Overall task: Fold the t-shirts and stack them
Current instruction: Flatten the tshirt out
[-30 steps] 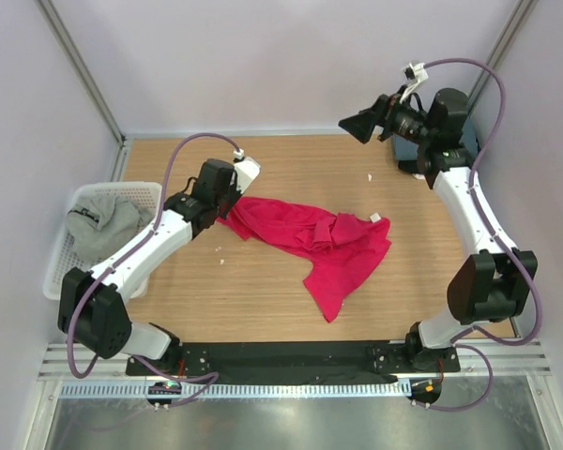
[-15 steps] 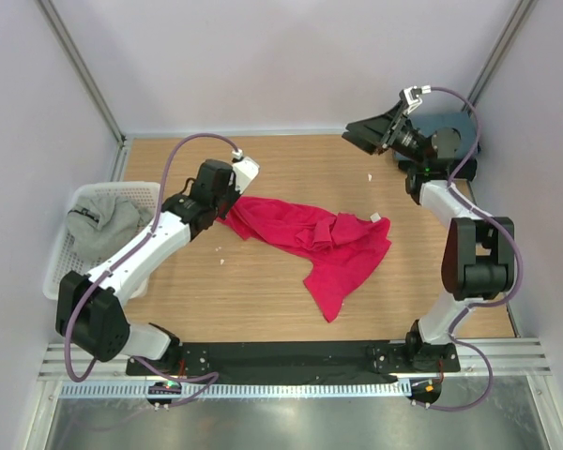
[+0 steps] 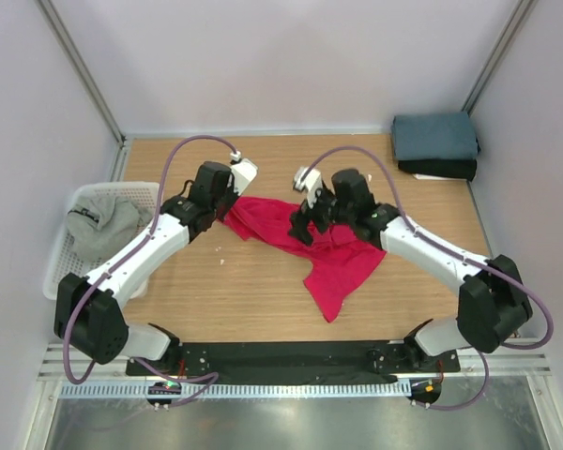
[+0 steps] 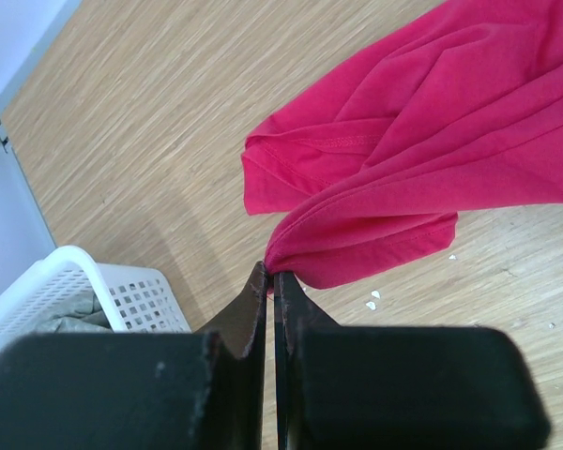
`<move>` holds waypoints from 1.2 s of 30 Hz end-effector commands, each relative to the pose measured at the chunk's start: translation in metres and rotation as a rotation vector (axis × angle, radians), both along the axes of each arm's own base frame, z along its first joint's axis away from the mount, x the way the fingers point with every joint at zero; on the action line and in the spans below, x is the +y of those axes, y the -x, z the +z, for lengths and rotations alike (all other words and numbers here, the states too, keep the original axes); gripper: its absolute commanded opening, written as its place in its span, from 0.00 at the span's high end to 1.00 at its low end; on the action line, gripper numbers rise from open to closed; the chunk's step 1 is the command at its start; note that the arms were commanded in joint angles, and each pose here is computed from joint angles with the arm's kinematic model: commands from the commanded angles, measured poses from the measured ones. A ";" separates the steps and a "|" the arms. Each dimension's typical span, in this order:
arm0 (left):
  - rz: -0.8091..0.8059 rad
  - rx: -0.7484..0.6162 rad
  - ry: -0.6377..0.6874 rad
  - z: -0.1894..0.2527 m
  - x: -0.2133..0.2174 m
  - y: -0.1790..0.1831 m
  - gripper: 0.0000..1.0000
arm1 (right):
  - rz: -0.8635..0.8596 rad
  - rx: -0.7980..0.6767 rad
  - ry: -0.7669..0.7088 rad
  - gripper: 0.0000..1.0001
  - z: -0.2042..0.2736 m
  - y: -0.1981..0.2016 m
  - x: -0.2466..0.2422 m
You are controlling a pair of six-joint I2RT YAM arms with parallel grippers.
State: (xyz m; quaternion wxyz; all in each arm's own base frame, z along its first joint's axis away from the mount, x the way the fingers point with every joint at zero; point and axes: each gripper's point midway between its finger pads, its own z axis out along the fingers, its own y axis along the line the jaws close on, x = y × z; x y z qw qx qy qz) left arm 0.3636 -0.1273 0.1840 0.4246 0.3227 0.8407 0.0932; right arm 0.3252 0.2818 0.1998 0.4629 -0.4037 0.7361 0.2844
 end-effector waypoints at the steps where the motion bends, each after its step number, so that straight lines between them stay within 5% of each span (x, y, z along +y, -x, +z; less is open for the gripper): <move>1: 0.023 -0.066 0.035 0.017 0.003 -0.005 1.00 | -0.070 -0.092 0.511 0.00 -0.099 -0.008 -0.081; 12: 0.019 -0.066 0.041 0.016 0.003 -0.004 1.00 | -0.048 -0.113 0.564 0.11 -0.111 -0.003 -0.085; 24: 0.016 -0.051 0.042 0.012 0.000 -0.005 1.00 | 0.097 -0.320 0.680 0.15 -0.040 -0.014 -0.087; 36: 0.028 -0.030 0.020 0.008 0.002 -0.007 1.00 | 0.369 -0.186 0.757 0.19 -0.052 0.044 -0.103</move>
